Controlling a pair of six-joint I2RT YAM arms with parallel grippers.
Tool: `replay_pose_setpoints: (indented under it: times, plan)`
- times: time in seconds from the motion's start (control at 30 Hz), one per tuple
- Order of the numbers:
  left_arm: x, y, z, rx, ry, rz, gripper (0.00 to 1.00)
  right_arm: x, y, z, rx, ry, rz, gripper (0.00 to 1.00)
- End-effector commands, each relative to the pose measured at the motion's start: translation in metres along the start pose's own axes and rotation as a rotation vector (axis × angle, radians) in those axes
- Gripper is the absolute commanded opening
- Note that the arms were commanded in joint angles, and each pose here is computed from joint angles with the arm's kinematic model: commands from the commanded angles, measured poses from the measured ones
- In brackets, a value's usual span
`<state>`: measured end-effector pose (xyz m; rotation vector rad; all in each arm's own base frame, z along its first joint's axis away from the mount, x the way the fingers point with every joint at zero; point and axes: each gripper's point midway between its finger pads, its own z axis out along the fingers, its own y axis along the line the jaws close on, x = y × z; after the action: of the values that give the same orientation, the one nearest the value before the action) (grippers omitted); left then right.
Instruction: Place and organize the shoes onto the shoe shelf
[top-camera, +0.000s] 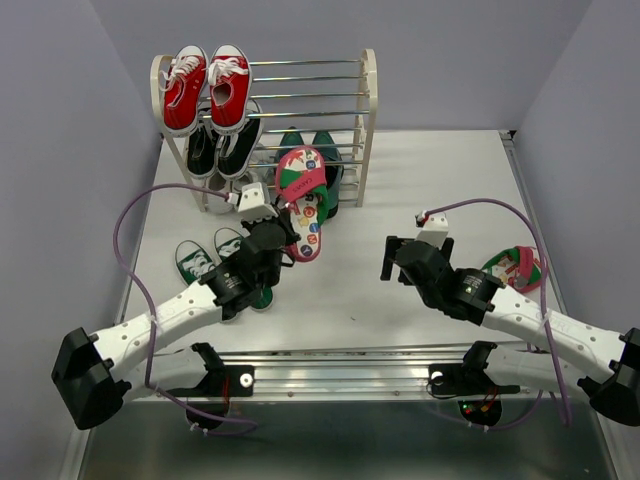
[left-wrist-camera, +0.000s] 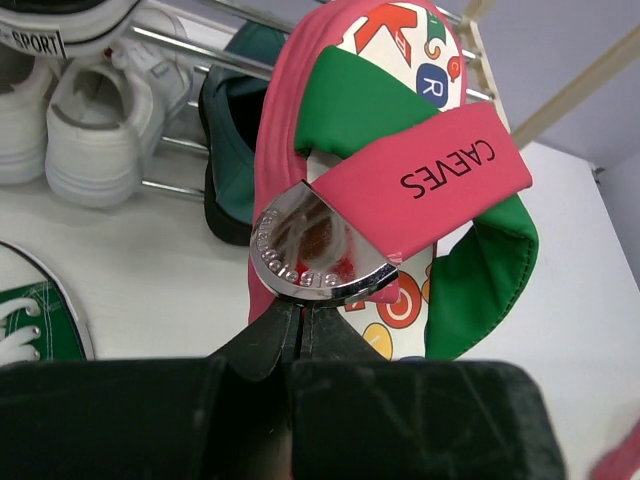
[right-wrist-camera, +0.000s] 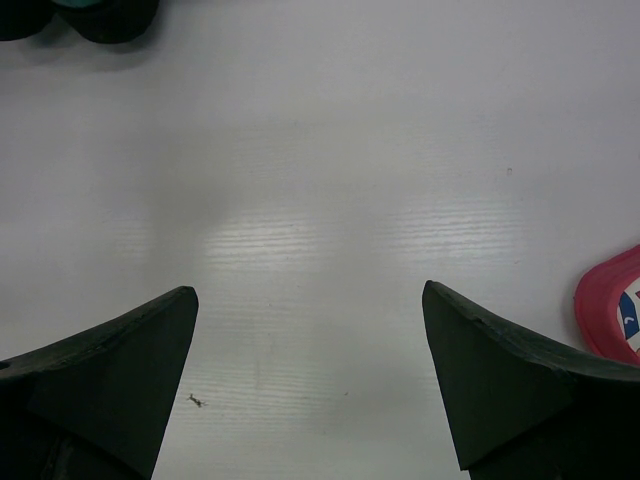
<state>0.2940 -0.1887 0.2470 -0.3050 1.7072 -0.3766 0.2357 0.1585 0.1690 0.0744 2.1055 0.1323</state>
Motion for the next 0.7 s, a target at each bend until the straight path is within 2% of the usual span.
replay_pose_setpoints:
  times: [0.0,0.33,0.67]
  plan:
    - [-0.076,-0.026,0.012,0.042,-0.177,-0.132,0.0,-0.032,0.009,-0.005,-0.016,-0.081,0.054,1.0]
    - [-0.106,-0.028,0.046,0.043,-0.216,-0.099,0.0,-0.037,0.008,-0.008,-0.016,-0.095,0.05,1.0]
    - [-0.117,-0.026,0.079,0.001,-0.232,-0.057,0.0,-0.038,0.006,-0.008,-0.013,-0.101,0.048,1.0]
